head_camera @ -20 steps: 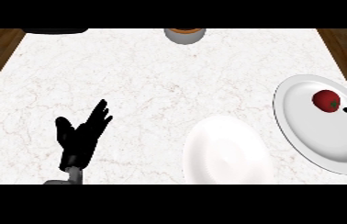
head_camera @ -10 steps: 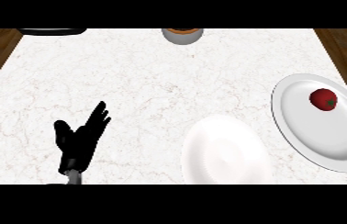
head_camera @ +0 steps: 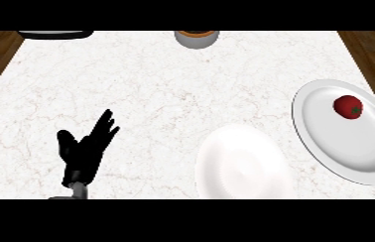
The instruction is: Pick the tomato from the plate and place it in the plate
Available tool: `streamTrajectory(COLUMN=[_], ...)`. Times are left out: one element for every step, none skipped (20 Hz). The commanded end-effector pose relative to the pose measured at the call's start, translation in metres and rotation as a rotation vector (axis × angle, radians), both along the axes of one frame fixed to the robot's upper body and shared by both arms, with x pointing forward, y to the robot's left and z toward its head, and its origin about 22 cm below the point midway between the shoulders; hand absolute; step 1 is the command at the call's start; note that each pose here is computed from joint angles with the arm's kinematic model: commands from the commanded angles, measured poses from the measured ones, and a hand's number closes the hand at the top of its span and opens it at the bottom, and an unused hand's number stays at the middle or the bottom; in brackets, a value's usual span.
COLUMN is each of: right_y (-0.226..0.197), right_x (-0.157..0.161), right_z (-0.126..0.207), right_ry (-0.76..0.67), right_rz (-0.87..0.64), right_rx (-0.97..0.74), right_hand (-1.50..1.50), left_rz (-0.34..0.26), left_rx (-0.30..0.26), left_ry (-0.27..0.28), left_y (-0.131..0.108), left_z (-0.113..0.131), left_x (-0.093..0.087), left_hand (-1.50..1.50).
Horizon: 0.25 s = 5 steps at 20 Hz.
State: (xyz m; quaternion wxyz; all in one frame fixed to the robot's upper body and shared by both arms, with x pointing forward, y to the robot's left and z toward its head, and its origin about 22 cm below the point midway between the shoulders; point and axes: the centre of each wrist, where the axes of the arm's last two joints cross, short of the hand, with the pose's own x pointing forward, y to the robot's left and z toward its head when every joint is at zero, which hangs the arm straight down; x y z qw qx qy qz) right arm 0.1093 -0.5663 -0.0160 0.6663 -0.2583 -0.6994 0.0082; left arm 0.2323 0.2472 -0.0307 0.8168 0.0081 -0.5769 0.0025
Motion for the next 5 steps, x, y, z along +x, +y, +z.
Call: streamTrajectory(right_y=[-0.003, -0.015, -0.005, 0.002, 0.003], right_x=[-0.03, -0.029, -0.032, -0.04, -0.036], right_z=[-0.004, 0.008, -0.007, -0.012, -0.009], right_ry=[-0.007, -0.015, 0.009, 0.003, -0.004], right_rz=[0.028, 0.027, 0.006, 0.019, 0.015], right_rx=[-0.012, -0.01, -0.017, -0.016, -0.023], right_hand=[-1.5, -1.5, -1.5, -1.5, -1.5], left_rz=[-0.01, 0.0, 0.004, 0.004, -0.003], left_rx=[0.001, -0.008, 0.002, -0.021, -0.017], left_ry=[0.043, 0.038, 0.046, 0.044, 0.054], left_y=[0.005, -0.007, 0.005, -0.009, 0.005], left_z=[-0.011, -0.001, 0.013, 0.001, 0.0], left_x=[-0.006, 0.006, -0.001, -0.011, -0.013], left_hand=[0.0, 0.0, 0.0, 0.0, 0.0])
